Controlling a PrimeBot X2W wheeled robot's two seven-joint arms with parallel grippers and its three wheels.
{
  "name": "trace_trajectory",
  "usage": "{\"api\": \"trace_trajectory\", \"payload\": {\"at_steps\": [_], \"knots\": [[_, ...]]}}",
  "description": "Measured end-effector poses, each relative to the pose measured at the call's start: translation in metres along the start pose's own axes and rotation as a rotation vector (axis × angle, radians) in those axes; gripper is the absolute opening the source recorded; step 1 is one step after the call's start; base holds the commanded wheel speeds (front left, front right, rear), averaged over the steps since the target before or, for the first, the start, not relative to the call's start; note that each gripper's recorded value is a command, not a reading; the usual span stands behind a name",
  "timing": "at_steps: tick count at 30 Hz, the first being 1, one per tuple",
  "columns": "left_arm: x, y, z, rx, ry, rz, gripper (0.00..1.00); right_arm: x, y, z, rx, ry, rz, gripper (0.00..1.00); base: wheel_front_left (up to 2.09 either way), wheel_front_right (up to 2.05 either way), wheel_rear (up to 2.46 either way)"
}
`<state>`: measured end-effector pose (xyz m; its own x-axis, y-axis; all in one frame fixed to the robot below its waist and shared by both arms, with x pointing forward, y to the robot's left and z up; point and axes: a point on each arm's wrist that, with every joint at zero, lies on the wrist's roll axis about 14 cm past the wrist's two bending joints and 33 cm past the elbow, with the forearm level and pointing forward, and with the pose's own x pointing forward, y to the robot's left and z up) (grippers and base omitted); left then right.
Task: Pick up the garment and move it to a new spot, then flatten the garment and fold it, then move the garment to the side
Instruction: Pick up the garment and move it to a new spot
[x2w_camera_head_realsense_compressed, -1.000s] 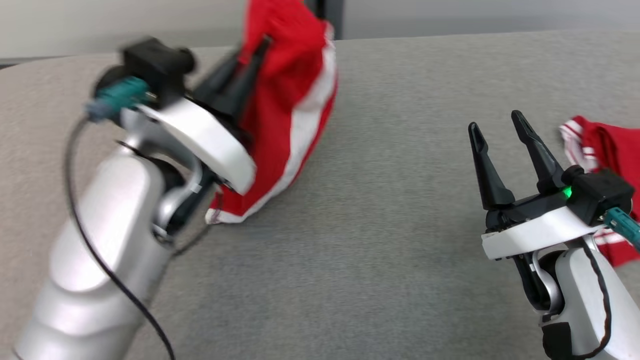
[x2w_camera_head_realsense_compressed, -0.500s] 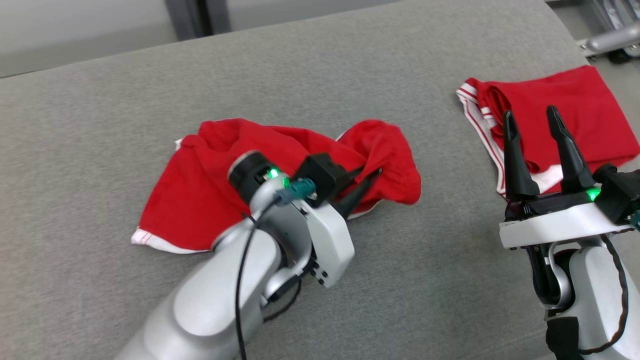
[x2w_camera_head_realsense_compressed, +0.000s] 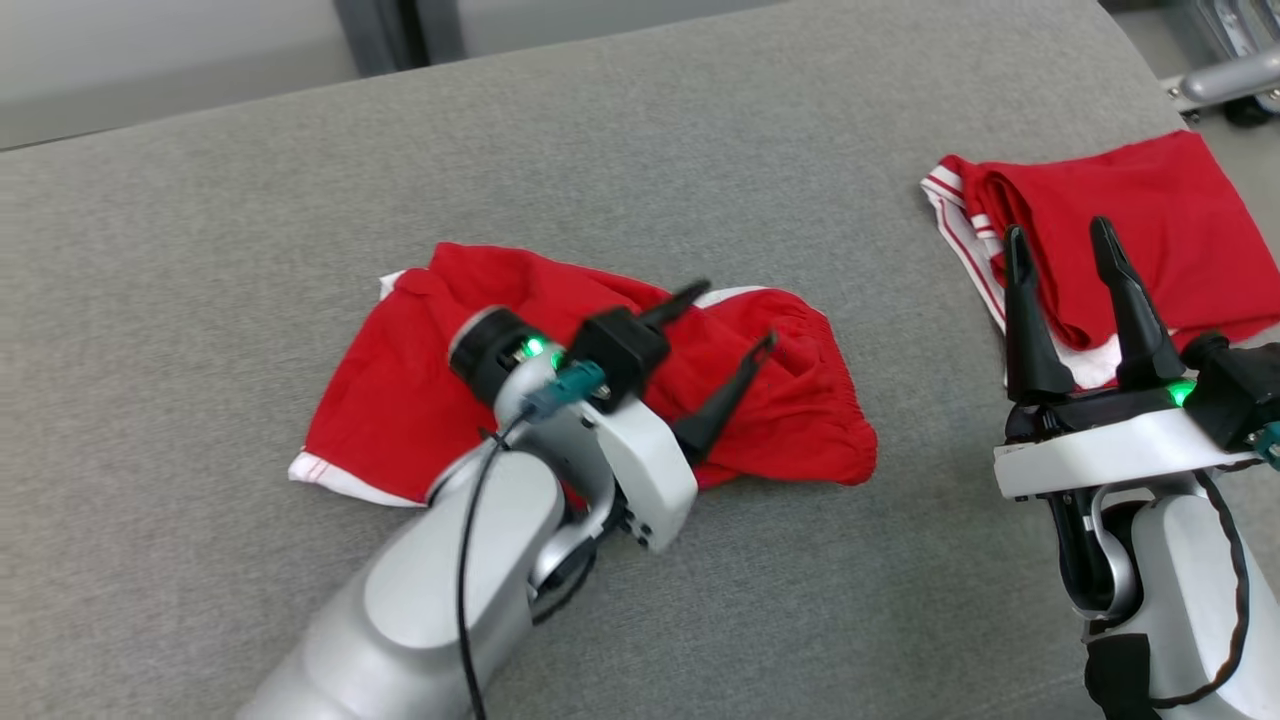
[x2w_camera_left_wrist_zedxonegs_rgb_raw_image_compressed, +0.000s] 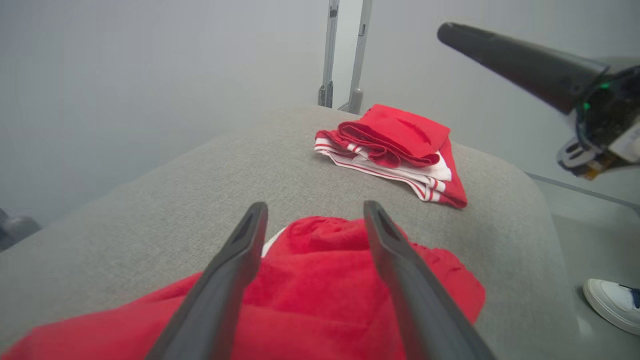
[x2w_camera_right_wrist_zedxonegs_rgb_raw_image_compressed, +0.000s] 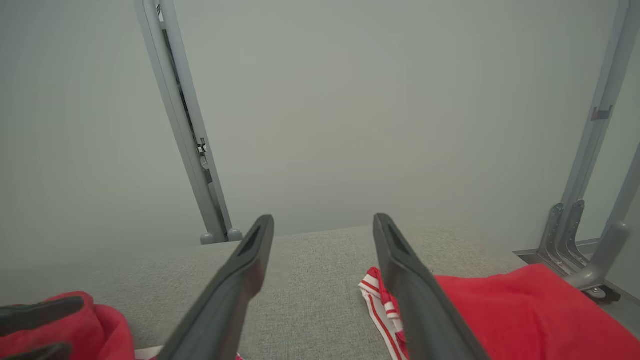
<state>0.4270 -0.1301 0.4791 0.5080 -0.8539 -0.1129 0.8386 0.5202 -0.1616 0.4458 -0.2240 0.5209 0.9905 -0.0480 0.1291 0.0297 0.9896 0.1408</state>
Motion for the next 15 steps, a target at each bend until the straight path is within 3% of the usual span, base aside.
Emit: {"api": "trace_trajectory", "payload": {"at_steps": [9, 15], "knots": [[-0.052, 0.078, 0.071, 0.039, -0.273, 0.285, 1.00, 0.006, 0.028, 0.013, 0.001, -0.038, 0.090, 1.00, 0.00, 0.00, 0.00], [-0.123, 0.121, 0.070, 0.030, -0.326, 0.519, 1.00, 0.001, 0.051, 0.017, -0.003, -0.043, 0.166, 1.00, 0.00, 0.00, 0.00]]}}
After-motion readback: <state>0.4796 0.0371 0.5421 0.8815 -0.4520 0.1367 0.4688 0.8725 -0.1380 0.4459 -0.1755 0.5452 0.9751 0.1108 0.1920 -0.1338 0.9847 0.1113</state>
